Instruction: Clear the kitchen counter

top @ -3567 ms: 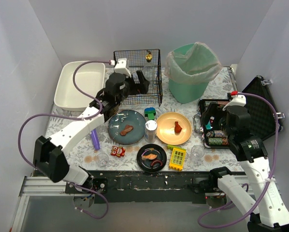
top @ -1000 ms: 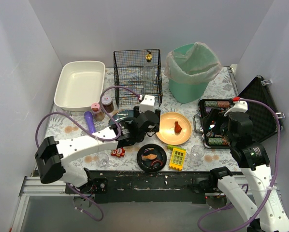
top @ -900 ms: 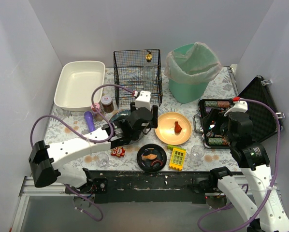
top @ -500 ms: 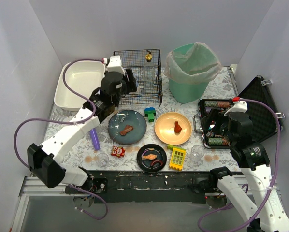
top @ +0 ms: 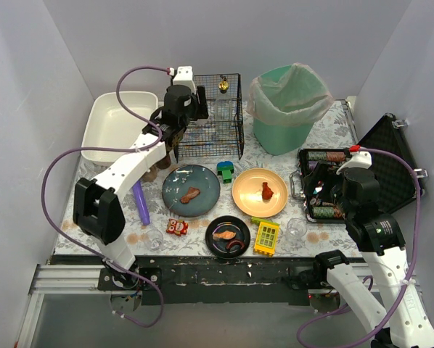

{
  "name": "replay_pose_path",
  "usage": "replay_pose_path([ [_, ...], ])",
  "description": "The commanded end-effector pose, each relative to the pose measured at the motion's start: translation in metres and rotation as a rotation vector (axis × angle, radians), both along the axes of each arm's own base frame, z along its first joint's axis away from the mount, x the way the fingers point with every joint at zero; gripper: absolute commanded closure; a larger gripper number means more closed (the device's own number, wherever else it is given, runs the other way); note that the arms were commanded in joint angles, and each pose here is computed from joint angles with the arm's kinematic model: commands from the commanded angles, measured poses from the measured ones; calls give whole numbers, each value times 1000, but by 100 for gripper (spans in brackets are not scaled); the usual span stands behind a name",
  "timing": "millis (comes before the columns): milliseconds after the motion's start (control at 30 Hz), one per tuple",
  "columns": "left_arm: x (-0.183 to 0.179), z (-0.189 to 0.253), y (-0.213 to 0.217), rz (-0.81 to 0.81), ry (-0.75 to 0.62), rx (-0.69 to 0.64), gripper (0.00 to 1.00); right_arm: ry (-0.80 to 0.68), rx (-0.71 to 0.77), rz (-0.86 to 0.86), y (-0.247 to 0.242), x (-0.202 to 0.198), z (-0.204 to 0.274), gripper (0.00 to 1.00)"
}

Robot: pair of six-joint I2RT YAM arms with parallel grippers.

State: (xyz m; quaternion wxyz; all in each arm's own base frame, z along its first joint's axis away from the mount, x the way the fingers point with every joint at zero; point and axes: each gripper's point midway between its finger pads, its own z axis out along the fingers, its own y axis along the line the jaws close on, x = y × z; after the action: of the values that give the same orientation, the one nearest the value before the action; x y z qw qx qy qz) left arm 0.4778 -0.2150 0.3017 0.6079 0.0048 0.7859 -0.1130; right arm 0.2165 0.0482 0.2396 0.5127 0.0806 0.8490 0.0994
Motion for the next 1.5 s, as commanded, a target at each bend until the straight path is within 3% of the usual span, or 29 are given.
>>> replay_pose_path([
  [0,27,53,-6,-15,-159,-43,100,-13,4,-7,-2,-1,4,9],
  [300,56,22,-23,-38,-121,-10,100,-13,-19,-28,-8,-4,0,9],
  [933,67,-90,-22,-17,74,116,99,-14,-30,-23,-8,-2,0,9],
  [1133,67,-120,-19,-12,133,158,87,-8,-31,-21,-8,-3,-2,9],
  [1267,64,-134,-16,-2,163,170,60,-13,-28,-24,-8,-4,0,9],
  [1467,58,-136,-14,-2,180,167,38,-13,-26,-20,-8,-4,1,9],
])
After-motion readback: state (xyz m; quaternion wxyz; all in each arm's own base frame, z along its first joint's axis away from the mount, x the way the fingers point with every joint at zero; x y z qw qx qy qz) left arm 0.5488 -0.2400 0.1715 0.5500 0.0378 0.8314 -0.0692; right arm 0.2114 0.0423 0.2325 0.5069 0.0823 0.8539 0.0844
